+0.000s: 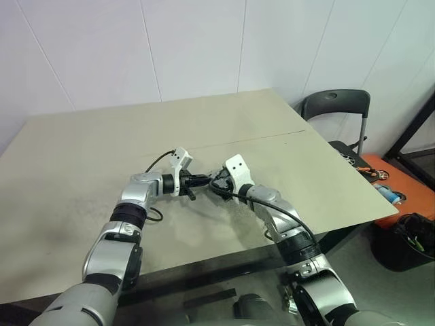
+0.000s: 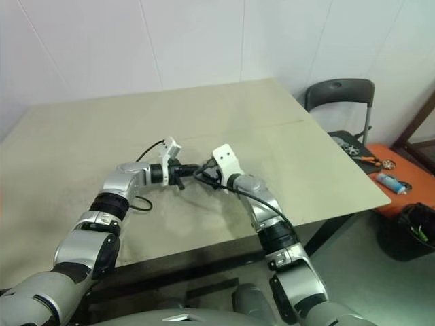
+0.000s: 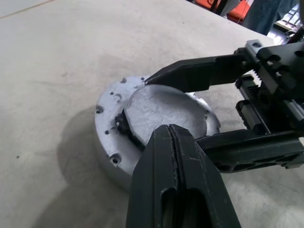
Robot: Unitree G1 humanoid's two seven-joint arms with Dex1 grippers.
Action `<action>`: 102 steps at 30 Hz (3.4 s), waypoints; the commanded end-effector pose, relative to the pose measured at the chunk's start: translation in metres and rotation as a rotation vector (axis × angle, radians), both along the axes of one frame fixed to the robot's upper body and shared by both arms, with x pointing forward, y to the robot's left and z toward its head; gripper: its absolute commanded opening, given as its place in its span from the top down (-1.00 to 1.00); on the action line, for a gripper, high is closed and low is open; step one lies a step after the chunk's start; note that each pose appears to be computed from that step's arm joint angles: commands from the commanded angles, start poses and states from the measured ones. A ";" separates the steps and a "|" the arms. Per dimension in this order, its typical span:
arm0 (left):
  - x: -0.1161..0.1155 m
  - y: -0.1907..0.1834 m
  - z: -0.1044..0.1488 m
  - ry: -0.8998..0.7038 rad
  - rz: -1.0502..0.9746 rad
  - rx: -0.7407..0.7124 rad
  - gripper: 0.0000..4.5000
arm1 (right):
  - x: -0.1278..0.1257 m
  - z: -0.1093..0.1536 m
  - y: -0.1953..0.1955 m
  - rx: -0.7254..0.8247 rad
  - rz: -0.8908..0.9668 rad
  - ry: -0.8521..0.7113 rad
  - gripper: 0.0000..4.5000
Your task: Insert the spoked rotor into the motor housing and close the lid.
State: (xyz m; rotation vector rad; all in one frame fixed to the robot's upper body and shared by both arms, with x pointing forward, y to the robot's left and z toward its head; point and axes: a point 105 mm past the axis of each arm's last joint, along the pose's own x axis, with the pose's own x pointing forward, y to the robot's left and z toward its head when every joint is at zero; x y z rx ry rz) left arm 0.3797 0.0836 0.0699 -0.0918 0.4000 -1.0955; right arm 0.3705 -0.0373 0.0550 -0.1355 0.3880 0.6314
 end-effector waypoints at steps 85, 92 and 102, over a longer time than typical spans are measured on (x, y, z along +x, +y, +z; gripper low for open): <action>-0.012 -0.024 -0.033 -0.165 -0.180 0.246 1.00 | -0.034 0.014 -0.045 0.784 -0.185 0.692 -0.99; -0.012 -0.024 -0.033 -0.164 -0.175 0.240 1.00 | -0.055 0.006 -0.038 0.724 -0.148 0.768 -0.99; -0.009 -0.017 -0.030 -0.163 -0.141 0.229 1.00 | -0.023 -0.012 -0.040 0.676 -0.391 0.719 -0.99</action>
